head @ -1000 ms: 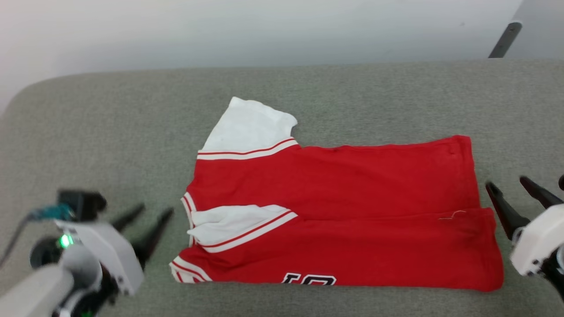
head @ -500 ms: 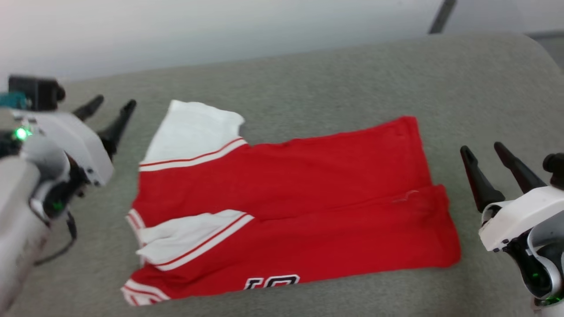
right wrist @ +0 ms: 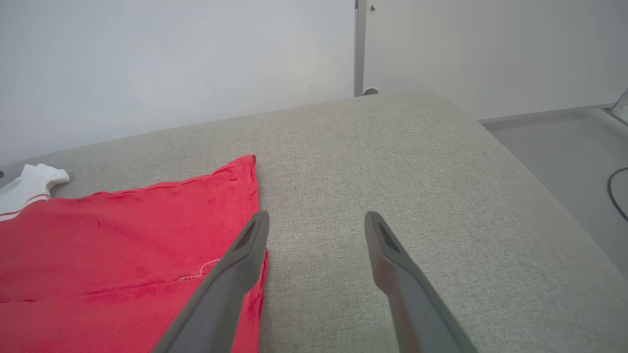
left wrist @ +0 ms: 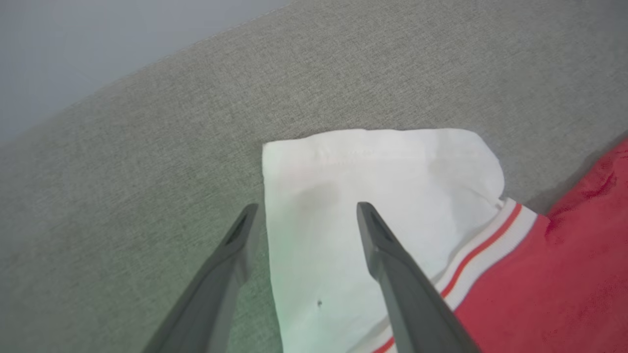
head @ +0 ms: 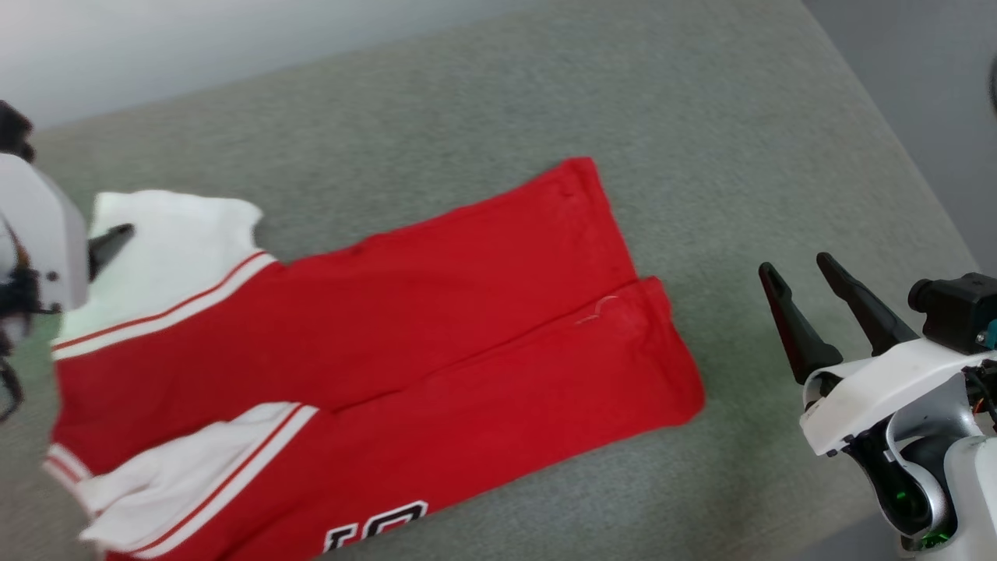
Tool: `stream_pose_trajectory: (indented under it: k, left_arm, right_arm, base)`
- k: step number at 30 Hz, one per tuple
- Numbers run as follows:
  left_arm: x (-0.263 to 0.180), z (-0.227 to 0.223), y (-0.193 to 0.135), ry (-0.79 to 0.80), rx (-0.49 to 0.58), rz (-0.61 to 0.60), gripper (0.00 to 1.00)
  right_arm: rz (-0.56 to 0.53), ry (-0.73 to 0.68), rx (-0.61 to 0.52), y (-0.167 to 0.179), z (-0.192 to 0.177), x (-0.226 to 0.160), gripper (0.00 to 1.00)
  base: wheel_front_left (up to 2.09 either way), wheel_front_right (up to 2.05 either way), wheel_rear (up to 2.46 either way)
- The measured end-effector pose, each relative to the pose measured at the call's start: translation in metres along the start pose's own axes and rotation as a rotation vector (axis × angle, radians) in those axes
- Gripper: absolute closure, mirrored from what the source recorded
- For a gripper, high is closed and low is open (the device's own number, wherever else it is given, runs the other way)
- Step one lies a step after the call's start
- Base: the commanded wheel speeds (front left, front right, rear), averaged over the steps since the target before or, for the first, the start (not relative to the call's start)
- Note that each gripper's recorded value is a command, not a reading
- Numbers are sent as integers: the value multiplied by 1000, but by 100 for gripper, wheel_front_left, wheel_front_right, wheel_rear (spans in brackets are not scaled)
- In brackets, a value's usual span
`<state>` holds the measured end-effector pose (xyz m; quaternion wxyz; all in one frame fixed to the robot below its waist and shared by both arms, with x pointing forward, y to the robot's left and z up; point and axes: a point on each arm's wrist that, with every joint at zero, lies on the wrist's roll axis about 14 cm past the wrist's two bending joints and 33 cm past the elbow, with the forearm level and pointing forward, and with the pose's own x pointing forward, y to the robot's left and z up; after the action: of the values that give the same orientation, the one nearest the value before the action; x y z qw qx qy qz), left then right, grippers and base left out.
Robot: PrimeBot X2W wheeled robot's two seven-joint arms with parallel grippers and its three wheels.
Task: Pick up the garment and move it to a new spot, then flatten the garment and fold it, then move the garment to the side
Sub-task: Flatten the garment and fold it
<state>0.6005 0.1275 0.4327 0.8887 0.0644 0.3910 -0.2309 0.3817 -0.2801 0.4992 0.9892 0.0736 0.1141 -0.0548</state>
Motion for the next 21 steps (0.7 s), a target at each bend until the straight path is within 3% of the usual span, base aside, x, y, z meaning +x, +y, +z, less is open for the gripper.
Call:
stream_pose_trajectory:
  k: [8,14,15,16,19,21]
  left_arm:
    - [37,-15,4,125,23,-1,0]
    - [48,-20,7,152,3,-17,0]
    - [47,-20,5,153,-11,-26,35]
    - [47,-21,4,153,-22,-35,59]
    - [46,-21,2,151,-31,-49,98]
    - [47,-20,1,147,-28,-56,100]
  right_arm:
    - [-65,36,-10,-17,-11,-10,0]
    - [-49,64,-11,-10,-21,-6,0]
    - [-40,69,-12,-7,-21,-4,0]
    - [-28,67,-17,-4,-20,0,0]
    - [18,48,-51,8,-8,14,0]
    - [54,44,-75,18,1,27,0]
  base:
    - [0,0,0]
    - [0,0,0]
    - [0,0,0]
    - [0,0,0]
    - [0,0,0]
    - [0,0,0]
